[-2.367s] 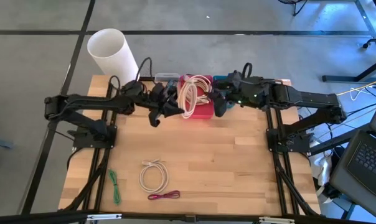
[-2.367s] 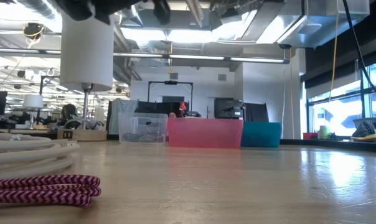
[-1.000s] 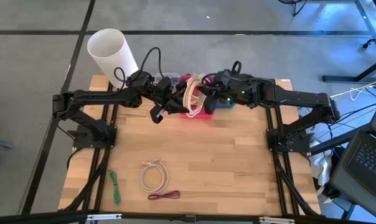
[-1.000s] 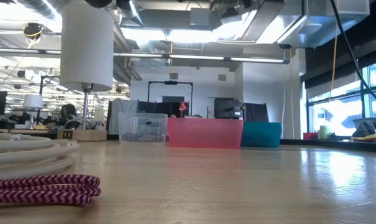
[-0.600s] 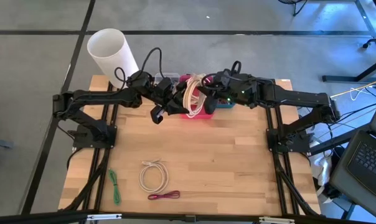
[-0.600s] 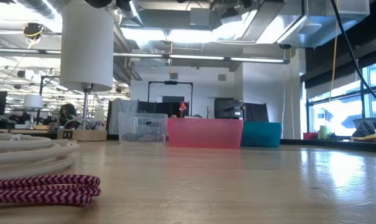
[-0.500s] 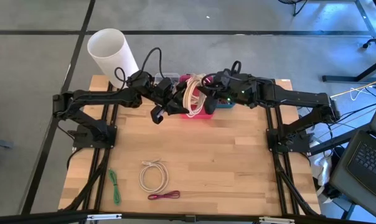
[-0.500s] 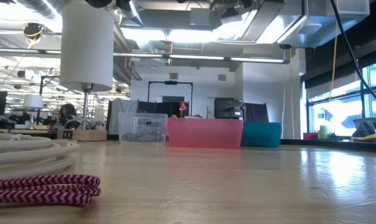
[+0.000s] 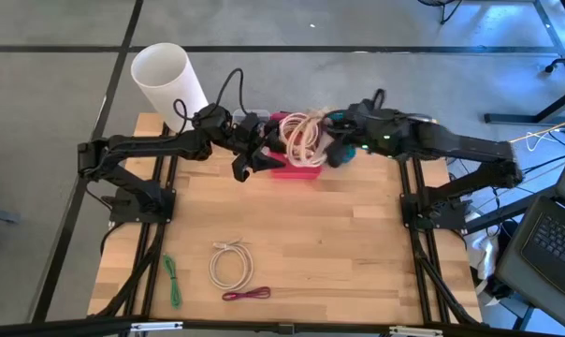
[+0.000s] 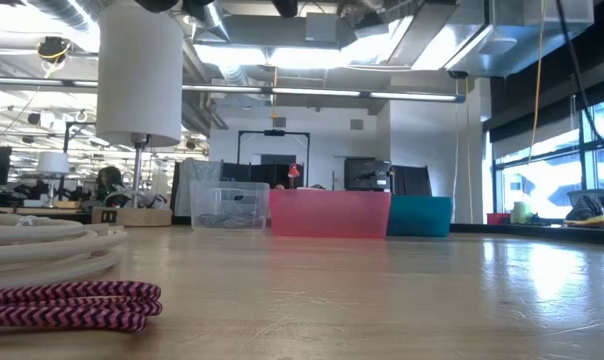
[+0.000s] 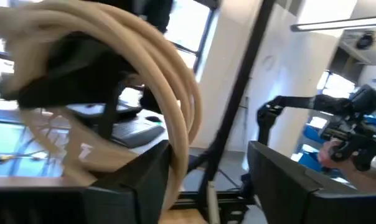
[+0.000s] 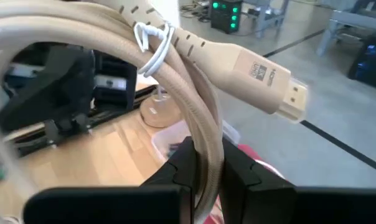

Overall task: Pick & Place USB Port
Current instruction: Put the brown HDMI cable into the red bin

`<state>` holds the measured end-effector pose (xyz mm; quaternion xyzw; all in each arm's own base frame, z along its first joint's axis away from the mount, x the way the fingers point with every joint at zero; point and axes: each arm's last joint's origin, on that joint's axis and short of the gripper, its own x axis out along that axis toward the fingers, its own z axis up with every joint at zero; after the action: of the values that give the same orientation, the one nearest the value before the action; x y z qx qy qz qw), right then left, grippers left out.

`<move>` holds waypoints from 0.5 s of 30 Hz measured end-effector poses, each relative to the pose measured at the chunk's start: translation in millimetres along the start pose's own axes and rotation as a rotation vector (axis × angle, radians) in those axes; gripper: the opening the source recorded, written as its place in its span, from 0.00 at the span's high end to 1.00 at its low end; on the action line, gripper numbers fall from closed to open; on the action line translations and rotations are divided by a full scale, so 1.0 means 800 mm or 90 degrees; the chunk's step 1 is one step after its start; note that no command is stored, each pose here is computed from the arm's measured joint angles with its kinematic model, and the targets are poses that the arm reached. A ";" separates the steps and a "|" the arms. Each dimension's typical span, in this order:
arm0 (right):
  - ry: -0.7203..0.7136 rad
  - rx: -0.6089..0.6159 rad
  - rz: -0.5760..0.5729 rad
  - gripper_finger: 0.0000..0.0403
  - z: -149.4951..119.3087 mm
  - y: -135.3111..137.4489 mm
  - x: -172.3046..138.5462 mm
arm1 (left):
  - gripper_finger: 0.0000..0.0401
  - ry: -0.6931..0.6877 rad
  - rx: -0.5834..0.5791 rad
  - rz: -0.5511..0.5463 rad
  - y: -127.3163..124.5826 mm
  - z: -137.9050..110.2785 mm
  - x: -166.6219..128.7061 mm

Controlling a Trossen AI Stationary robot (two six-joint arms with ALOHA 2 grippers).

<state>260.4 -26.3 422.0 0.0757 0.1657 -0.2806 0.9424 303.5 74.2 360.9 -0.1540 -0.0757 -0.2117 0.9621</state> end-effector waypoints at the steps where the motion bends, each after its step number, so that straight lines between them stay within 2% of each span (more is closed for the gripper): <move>1: 0.001 0.001 -0.010 0.91 0.001 -0.006 -0.010 | 0.47 0.000 -0.001 0.006 0.001 0.001 -0.002; 4: -0.002 0.015 -0.027 0.91 0.003 -0.023 -0.041 | 0.42 -0.006 0.010 0.017 0.003 0.005 -0.005; 8: 0.035 0.018 -0.083 0.91 -0.007 -0.043 -0.065 | 0.40 -0.032 0.036 0.017 0.002 0.014 -0.010; 11: 0.090 0.032 -0.108 0.91 -0.015 -0.057 -0.059 | 0.41 -0.074 0.071 0.013 -0.002 0.025 -0.014; 15: 0.159 0.033 -0.108 0.91 -0.019 -0.071 -0.018 | 0.42 -0.140 0.095 0.000 -0.010 0.037 -0.016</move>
<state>213.8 -62.8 410.1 0.1199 0.2799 -0.3518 0.8851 286.2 82.0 388.4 -0.1044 -0.1959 -0.1878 0.9568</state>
